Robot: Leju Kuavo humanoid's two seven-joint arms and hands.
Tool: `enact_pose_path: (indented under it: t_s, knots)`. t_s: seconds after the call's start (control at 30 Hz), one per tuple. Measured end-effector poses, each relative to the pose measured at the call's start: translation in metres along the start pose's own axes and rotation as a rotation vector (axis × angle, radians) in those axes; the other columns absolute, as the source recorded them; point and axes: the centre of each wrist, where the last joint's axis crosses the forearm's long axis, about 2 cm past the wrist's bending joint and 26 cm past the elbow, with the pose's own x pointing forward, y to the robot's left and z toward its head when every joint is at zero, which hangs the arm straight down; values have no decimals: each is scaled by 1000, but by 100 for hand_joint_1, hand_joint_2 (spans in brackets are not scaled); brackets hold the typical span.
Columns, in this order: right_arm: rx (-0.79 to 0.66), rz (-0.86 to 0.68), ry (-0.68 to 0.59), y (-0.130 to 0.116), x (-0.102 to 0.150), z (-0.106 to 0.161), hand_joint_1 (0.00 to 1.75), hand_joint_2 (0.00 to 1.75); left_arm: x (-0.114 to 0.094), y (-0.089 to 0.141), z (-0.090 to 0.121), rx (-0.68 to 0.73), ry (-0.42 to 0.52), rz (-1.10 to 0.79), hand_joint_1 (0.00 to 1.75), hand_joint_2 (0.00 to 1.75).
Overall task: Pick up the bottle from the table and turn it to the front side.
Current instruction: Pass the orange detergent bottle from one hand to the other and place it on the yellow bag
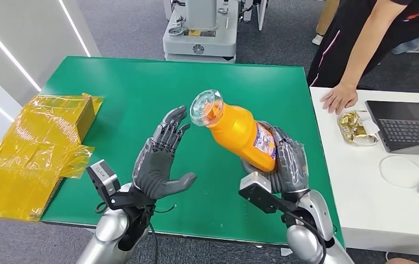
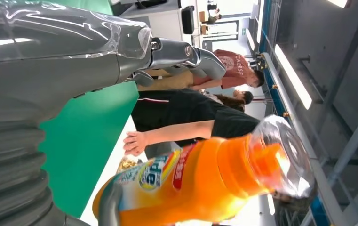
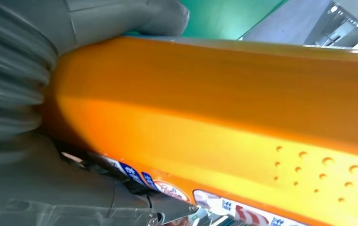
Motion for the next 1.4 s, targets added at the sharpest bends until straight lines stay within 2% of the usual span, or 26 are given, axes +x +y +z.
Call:
enact_pose_path:
  t_s: [0.2, 0.57, 1.1, 1.4]
  knots:
    - [73, -31, 3, 9, 4, -29, 175, 175, 1, -1, -3, 12, -6, 7, 0, 175]
    - [221, -27, -36, 30, 21, -52, 175, 175, 2, 6, -3, 69, -13, 13, 0, 175]
    - [394, -56, -89, 48, 37, -52, 175, 175, 1, 12, 0, 162, 32, 16, 0, 175]
    - [503, -68, -72, 53, 43, -51, 175, 175, 0, 17, 5, 194, 43, 10, 0, 175]
